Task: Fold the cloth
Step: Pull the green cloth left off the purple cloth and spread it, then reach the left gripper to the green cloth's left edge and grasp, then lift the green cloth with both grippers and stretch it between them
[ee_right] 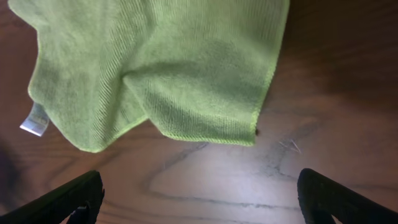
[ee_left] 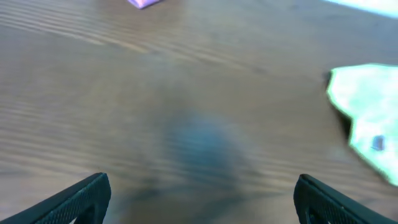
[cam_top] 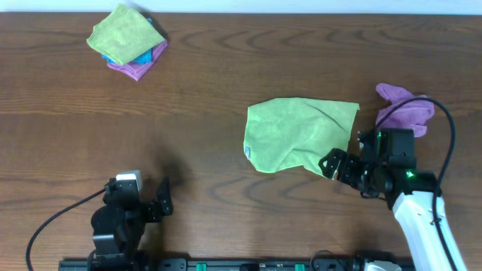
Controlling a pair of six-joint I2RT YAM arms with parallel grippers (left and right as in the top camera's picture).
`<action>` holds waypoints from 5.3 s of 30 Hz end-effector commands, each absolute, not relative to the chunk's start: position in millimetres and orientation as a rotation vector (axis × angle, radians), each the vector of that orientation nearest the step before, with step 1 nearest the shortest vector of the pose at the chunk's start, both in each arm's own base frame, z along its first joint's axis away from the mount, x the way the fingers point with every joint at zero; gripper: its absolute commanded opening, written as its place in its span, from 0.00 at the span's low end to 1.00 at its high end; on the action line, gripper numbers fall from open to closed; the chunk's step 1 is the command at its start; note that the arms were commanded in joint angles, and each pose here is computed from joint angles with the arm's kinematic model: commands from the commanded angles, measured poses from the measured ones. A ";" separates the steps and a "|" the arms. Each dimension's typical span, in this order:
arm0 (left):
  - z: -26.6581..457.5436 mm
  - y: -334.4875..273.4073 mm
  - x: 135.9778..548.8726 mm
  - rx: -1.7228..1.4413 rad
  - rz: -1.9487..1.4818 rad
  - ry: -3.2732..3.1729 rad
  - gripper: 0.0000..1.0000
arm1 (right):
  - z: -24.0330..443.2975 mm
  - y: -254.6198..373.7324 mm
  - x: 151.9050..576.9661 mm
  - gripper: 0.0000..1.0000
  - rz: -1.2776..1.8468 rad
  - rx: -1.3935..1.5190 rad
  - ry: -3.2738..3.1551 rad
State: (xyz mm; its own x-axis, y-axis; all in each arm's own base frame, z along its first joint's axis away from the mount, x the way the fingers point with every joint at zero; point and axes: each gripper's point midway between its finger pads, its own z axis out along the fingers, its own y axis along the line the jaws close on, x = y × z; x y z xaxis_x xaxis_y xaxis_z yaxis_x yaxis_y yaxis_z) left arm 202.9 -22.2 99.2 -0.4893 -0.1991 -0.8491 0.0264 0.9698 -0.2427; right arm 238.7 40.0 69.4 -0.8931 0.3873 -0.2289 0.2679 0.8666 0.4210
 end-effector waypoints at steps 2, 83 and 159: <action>132.3 -36.0 202.2 -0.182 -0.431 2.019 0.95 | 58.1 42.3 234.7 0.99 0.654 0.555 2.700; 33.2 -293.8 292.9 -0.336 -1.466 2.891 0.06 | 8.7 25.6 255.1 0.76 0.661 0.908 2.560; 173.0 -166.0 456.4 -0.199 -1.210 2.486 0.06 | 172.7 90.3 458.7 0.02 0.784 0.228 2.402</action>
State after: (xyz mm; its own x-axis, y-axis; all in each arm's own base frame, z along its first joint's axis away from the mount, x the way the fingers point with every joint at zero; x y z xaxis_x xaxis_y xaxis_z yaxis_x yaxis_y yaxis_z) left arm 462.3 -168.5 177.9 -0.9082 -0.3501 -0.2295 -0.0255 0.5934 -0.8045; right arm 462.5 88.4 172.0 -0.7938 0.4054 -0.4534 0.0424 0.7805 0.6237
